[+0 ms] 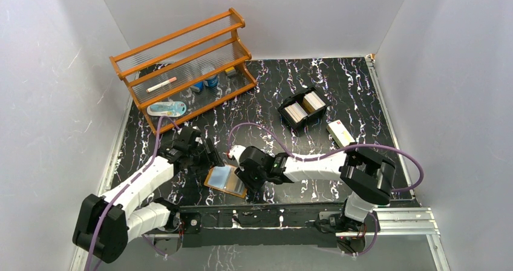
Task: Put the credit cards into the card holder
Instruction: Close the card holder at the center of the board.
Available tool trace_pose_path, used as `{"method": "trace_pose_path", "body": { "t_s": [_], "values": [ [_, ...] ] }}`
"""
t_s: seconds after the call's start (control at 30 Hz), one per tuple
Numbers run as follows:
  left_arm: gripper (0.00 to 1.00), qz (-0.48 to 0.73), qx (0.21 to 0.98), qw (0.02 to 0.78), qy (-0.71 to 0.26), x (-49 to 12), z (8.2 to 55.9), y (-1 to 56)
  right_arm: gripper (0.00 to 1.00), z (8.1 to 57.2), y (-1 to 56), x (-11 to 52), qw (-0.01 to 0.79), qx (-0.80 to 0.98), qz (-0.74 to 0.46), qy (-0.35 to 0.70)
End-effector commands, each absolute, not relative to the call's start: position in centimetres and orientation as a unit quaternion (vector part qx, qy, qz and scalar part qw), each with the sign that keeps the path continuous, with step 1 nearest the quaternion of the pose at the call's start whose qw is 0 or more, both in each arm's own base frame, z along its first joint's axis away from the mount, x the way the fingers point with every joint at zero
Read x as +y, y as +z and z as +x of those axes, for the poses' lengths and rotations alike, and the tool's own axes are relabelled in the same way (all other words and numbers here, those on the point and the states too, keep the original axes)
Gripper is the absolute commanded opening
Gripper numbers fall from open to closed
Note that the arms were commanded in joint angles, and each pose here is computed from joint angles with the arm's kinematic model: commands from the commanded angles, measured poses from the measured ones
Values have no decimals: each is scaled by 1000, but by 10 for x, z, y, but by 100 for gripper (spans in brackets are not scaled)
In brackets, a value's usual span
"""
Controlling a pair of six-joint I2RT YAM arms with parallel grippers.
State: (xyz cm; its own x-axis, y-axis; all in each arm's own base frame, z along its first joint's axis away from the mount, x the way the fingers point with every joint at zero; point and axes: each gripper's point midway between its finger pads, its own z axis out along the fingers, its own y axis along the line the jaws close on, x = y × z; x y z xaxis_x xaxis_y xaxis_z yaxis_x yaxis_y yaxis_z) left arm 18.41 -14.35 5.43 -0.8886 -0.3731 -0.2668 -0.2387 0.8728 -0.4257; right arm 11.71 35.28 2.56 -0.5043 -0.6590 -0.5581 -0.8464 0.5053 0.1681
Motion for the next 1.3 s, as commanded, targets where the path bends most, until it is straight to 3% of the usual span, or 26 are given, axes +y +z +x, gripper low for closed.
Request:
{"method": "trace_pose_path", "body": {
  "t_s": [0.0,0.07,0.3,0.53,0.73,1.0,1.27],
  "values": [
    [75,-133,955,142,-223,-154,179,48,34,131,30,355,260,818,-476,192],
    [75,-122,957,117,-236,-162,176,41,23,136,38,357,286,805,-480,198],
    [74,-118,956,107,-245,-166,172,36,0,135,54,372,321,782,-473,248],
    [83,-138,961,187,-149,-130,196,58,0,139,52,358,326,798,-440,251],
    [84,-140,967,171,-123,-124,197,37,0,139,59,355,325,792,-421,298],
    [82,-139,947,116,-263,-171,179,32,0,140,62,355,329,792,-411,310],
    [77,-159,880,125,-429,-212,177,85,0,139,61,362,329,791,-391,335]
  ]
}}
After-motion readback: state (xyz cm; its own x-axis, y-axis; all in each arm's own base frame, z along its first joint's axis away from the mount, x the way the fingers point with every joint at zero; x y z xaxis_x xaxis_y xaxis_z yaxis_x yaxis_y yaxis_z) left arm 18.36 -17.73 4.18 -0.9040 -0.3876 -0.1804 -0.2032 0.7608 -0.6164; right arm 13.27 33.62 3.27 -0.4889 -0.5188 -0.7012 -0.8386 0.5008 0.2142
